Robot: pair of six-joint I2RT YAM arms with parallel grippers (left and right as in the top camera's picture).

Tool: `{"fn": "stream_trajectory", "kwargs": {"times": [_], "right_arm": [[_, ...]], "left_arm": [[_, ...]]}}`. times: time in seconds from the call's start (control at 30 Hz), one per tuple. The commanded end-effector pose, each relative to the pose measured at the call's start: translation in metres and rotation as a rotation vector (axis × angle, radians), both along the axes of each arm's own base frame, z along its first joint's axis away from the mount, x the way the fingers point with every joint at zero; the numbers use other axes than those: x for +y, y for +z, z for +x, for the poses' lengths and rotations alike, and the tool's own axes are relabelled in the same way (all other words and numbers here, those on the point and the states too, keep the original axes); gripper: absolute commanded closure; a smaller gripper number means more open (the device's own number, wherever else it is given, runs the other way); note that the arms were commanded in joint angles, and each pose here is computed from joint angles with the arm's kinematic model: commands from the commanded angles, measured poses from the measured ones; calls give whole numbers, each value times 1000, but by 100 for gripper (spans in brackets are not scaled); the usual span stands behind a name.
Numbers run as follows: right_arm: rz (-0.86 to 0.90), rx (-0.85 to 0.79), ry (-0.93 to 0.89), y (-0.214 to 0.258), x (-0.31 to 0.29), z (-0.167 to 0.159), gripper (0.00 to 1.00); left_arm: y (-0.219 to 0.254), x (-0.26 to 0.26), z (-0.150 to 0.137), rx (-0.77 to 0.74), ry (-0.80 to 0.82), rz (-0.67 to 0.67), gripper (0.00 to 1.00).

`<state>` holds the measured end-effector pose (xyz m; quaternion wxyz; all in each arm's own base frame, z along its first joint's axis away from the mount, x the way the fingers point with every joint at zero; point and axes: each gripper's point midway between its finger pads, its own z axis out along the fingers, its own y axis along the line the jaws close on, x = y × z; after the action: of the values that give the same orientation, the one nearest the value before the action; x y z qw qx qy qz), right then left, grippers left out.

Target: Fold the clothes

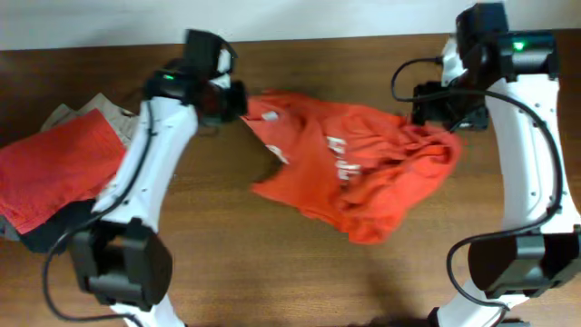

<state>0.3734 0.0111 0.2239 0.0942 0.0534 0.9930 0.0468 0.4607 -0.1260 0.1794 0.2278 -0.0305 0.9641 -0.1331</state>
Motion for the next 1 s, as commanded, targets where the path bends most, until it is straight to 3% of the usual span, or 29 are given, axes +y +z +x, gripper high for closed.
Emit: {"fn": "stream_trajectory", "kwargs": {"times": [0.0, 0.13, 0.27, 0.33, 0.57, 0.77, 0.97], "right_arm": [[69, 69, 43, -25, 14, -9, 24], [125, 118, 91, -61, 25, -15, 24], [286, 96, 266, -83, 63, -18, 24], [281, 113, 279, -99, 74, -22, 24], [207, 213, 139, -148, 106, -45, 23], [-14, 187, -157, -171, 90, -44, 16], [-1, 167, -191, -190, 90, -45, 21]], "left_arm": [[-7, 31, -1, 4, 18, 151, 99], [-9, 56, -2, 8, 59, 280, 99], [-9, 59, -3, 10, 59, 297, 99], [-10, 59, -4, 15, 59, 298, 99], [-10, 59, -5, 21, 58, 299, 99], [-10, 59, -6, 22, 58, 299, 99], [-10, 59, -5, 21, 57, 299, 99]]}}
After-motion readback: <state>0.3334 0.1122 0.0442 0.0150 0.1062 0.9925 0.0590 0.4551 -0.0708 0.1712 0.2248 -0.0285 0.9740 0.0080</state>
